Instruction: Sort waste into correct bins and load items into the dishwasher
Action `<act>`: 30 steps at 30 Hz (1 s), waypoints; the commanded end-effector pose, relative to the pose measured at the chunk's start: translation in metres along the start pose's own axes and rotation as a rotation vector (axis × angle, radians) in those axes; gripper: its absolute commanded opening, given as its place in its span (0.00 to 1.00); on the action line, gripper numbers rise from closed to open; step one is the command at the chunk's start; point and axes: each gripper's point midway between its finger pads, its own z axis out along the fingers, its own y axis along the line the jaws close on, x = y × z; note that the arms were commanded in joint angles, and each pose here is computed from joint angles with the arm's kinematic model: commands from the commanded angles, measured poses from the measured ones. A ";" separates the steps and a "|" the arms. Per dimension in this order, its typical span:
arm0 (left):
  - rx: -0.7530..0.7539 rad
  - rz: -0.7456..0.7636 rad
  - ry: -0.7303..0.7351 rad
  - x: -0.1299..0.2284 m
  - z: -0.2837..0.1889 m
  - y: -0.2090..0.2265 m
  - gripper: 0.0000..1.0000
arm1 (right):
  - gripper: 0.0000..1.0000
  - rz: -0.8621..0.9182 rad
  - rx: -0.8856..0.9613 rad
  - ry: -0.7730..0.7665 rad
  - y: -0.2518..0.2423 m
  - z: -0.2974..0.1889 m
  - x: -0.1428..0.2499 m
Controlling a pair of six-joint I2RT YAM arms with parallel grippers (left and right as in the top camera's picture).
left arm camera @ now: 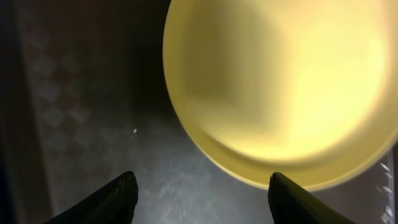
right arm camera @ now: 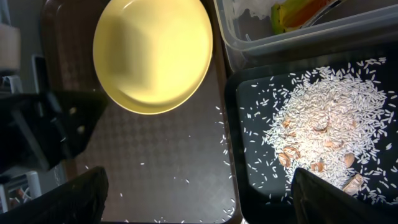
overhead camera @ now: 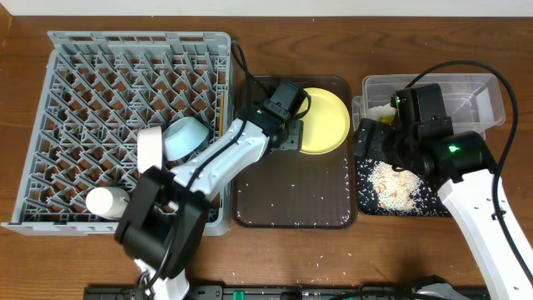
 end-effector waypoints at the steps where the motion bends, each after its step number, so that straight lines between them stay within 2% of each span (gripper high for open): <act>1: 0.004 -0.069 0.028 0.001 0.016 0.009 0.68 | 0.92 0.004 0.004 -0.006 -0.001 -0.001 -0.002; 3: 0.014 -0.083 0.052 0.004 0.031 0.012 0.67 | 0.92 0.004 0.004 -0.006 -0.001 -0.001 -0.002; 5: 0.032 -0.094 0.074 0.006 0.043 0.013 0.59 | 0.92 0.004 0.004 -0.006 -0.001 -0.001 -0.002; 7: 0.074 -0.109 0.103 0.010 0.053 0.011 0.45 | 0.92 0.004 0.005 -0.005 -0.001 -0.001 -0.002; 10: 0.099 -0.116 0.107 0.009 0.054 0.009 0.29 | 0.92 0.004 0.006 -0.005 -0.001 0.000 -0.001; 11: 0.101 -0.116 0.105 0.008 0.055 0.008 0.14 | 0.92 0.004 0.007 -0.003 -0.001 0.000 -0.001; 12: 0.106 -0.114 0.111 0.010 0.054 0.008 0.08 | 0.92 0.004 0.008 -0.002 -0.002 0.000 0.000; 15: 0.176 -0.062 0.135 0.012 0.047 -0.002 0.07 | 0.92 0.004 0.009 0.001 -0.002 0.000 0.000; 18: 0.186 -0.035 0.103 0.002 0.021 0.003 0.07 | 0.92 0.004 0.010 0.002 -0.002 0.000 0.000; 23: 0.169 0.057 -0.077 -0.030 -0.076 0.023 0.07 | 0.93 0.005 0.008 -0.002 -0.002 0.000 -0.001; 24: 0.122 0.083 -0.124 -0.033 -0.104 0.038 0.07 | 0.92 0.005 0.007 -0.002 -0.002 0.000 -0.001; 27: -0.064 0.063 -0.198 -0.035 -0.146 0.086 0.07 | 0.93 0.004 0.008 -0.001 -0.002 0.000 0.000; 29: -0.011 0.047 -0.217 -0.035 -0.158 0.084 0.08 | 0.93 0.004 0.008 -0.001 -0.002 0.000 0.000; 30: 0.074 0.050 -0.204 -0.033 -0.159 0.072 0.17 | 0.92 0.004 0.008 -0.001 -0.002 0.000 0.000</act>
